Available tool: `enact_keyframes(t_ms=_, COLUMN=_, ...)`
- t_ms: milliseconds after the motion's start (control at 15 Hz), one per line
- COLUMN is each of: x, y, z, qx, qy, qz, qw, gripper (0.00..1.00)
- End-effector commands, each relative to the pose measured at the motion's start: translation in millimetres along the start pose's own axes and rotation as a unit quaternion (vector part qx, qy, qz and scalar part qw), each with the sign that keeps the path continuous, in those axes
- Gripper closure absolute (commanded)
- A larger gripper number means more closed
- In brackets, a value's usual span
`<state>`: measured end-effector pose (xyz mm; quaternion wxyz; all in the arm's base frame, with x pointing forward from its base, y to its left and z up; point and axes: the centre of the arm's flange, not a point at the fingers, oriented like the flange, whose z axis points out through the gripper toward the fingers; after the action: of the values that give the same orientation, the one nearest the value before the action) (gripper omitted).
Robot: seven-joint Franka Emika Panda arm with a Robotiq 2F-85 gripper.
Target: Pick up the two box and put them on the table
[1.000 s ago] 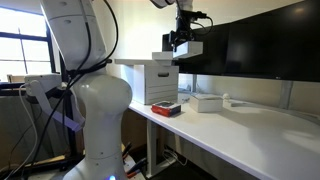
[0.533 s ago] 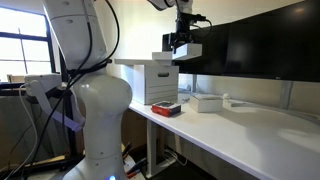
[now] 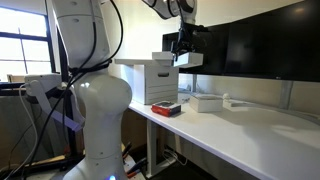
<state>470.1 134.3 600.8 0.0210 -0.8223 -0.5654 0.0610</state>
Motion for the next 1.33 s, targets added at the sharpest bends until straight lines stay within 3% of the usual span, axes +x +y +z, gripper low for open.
enact_keyframes(t_ms=0, x=-23, y=15, z=21, qx=0.008, qy=0.02, qz=0.027, qw=0.9994, gripper=0.4)
enact_keyframes(t_ms=400, x=-83, y=45, z=62, qx=0.023, qy=0.027, qz=0.091, qw=0.9952, gripper=0.4)
enact_keyframes(t_ms=667, x=-136, y=59, z=92, qx=0.005, qy=0.042, qz=0.143, qw=0.9889, gripper=0.4)
enact_keyframes(t_ms=1267, x=-233, y=98, z=168, qx=-0.052, qy=0.069, qz=0.259, qw=0.962, gripper=0.4)
